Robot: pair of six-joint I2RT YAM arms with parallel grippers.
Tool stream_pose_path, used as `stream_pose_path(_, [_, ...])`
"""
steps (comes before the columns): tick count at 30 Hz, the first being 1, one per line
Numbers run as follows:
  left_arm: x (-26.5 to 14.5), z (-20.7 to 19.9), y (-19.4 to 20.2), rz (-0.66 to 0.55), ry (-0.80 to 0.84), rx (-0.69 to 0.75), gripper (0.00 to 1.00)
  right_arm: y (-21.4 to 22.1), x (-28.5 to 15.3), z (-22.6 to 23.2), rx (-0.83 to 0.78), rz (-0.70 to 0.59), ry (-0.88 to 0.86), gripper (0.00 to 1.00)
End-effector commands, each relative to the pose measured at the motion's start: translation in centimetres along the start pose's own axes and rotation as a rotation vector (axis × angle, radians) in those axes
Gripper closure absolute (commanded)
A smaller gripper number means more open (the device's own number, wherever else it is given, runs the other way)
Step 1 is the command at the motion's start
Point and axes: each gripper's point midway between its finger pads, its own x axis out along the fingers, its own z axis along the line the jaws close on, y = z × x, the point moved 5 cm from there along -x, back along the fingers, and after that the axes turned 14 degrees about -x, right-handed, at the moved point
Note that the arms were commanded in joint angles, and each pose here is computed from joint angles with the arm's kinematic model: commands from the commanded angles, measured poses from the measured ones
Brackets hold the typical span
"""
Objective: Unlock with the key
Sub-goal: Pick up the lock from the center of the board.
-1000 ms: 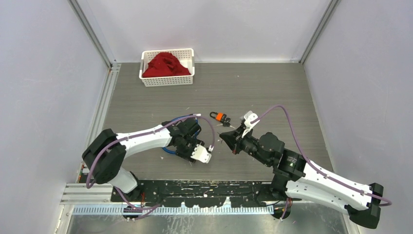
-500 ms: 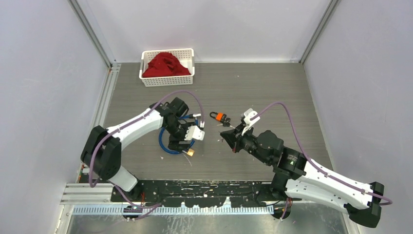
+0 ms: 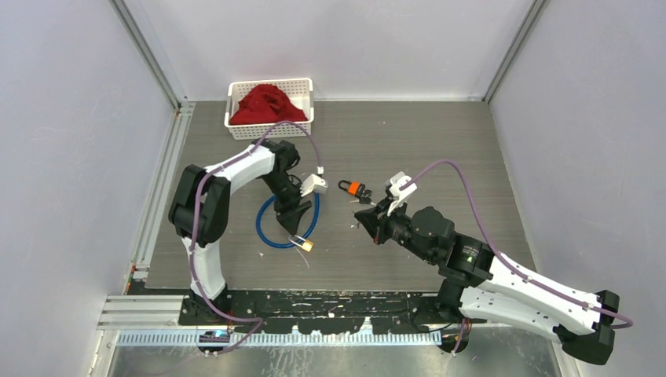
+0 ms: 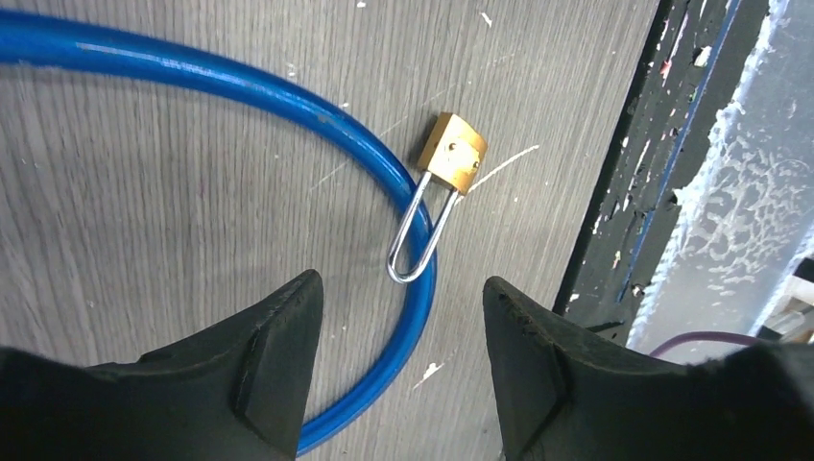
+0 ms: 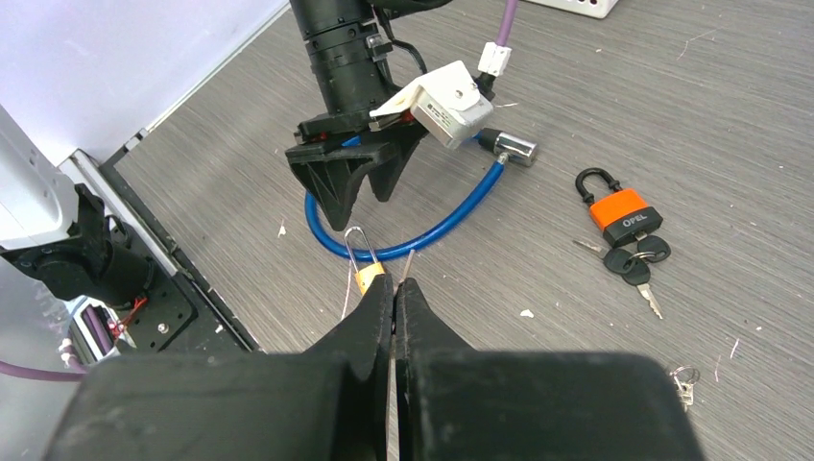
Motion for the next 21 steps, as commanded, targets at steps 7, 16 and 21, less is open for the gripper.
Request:
stream_pose_path(7, [0.8,0.4,1.1,0.064,0.041,-0.104,0.41,-2.9,-0.3,0.1,0.031,-0.088,-0.003,0.99])
stream_pose_path(16, [1.8,1.5,1.2,0.095,0.034,-0.16,0.41,-3.0,-0.5,0.3,0.031,-0.109,-0.027,0.99])
stream_pose_path(21, [2.2,1.5,1.2,0.095,0.06,-0.178,0.45,-3.3,-0.7,0.4,0.027,-0.115,-0.036,0.99])
